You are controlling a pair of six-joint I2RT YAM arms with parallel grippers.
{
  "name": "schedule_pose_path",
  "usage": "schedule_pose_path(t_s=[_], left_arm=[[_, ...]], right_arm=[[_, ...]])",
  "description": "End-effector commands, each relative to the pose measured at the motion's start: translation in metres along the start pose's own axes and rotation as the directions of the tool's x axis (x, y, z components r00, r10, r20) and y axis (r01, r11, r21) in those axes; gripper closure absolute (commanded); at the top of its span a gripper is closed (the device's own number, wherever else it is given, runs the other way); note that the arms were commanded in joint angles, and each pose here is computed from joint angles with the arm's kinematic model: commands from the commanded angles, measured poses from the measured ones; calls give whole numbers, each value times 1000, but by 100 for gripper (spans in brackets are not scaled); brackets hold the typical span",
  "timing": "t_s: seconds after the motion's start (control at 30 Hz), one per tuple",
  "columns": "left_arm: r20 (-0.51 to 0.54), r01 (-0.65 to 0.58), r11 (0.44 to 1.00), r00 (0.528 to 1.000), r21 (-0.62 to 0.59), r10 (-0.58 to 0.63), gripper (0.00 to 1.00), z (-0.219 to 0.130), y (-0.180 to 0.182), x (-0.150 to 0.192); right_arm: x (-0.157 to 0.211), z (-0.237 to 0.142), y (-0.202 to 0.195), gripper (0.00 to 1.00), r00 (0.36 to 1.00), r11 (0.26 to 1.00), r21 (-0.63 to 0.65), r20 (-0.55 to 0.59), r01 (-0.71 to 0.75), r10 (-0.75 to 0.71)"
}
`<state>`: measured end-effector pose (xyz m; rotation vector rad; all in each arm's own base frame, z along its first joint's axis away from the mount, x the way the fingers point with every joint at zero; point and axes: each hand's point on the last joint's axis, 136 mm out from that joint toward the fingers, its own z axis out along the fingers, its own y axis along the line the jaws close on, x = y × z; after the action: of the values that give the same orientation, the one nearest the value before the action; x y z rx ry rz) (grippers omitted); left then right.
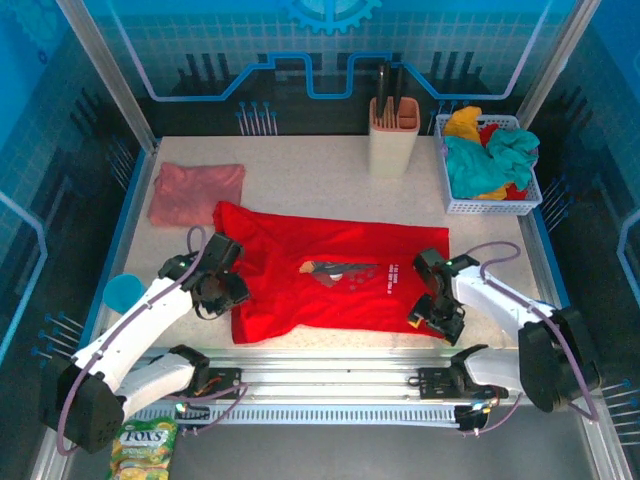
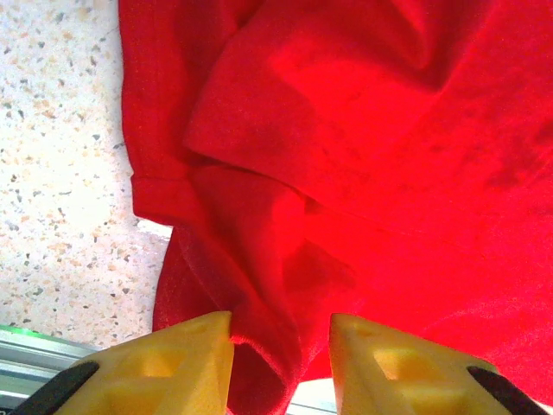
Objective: Fold and stack the t-shirts
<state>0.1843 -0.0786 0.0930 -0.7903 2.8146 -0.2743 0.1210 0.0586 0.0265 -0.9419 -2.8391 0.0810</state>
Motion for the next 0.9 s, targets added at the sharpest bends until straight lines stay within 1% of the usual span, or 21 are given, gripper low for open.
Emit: schedule_pose_path(t_s=[0.0,0.13,0.23,0.3,0.4,0.47,0.53,0.57,0.67,0.8,0.83,0.87], left_arm=[[7,-36,999,999,33,36,65,-7,-9,-2],[0,-35,998,999,54,35,65,-5,-13,-1],[-5,-40,997,999,69,40,65,-3,-16,0],[-6,-47,996,999,73,48,65,-3,-18,0],[-1,-55,995,998,84,56,65,-5,-21,-2],[0,-57,994,998,97,58,65,-6,-23,-2],[-1,-62,993,998,105,62,65,-6,-24,-1],[-2,-63,992,998,107,64,65,-6,-25,-1],[3,-67,991,998,114,67,65,-8,-25,-1],[9,-68,990,998,120,67,65,-9,-25,-1],[8,-67,991,998,120,67,65,-9,-25,-1],[8,-68,990,998,120,67,65,-9,-24,-1]], right_arm=[[0,-5,10,27,1000,1000,11,-4,-18,18],[0,-6,19,31,1000,998,54,16,-17,16],[1,-6,16,34,998,994,93,36,-48,45],[4,-7,20,33,997,994,80,37,-77,74],[8,-15,16,27,990,988,104,88,-117,108],[13,-11,12,22,980,979,76,84,-187,180],[16,-8,14,19,966,969,11,79,-246,245],[17,-8,16,19,960,963,-23,80,-269,269],[15,-8,10,19,937,942,-61,98,-329,334],[18,-4,9,21,915,915,-113,81,-386,396],[18,-3,6,22,910,911,-110,80,-398,407],[19,-1,2,24,904,906,-98,82,-413,421]])
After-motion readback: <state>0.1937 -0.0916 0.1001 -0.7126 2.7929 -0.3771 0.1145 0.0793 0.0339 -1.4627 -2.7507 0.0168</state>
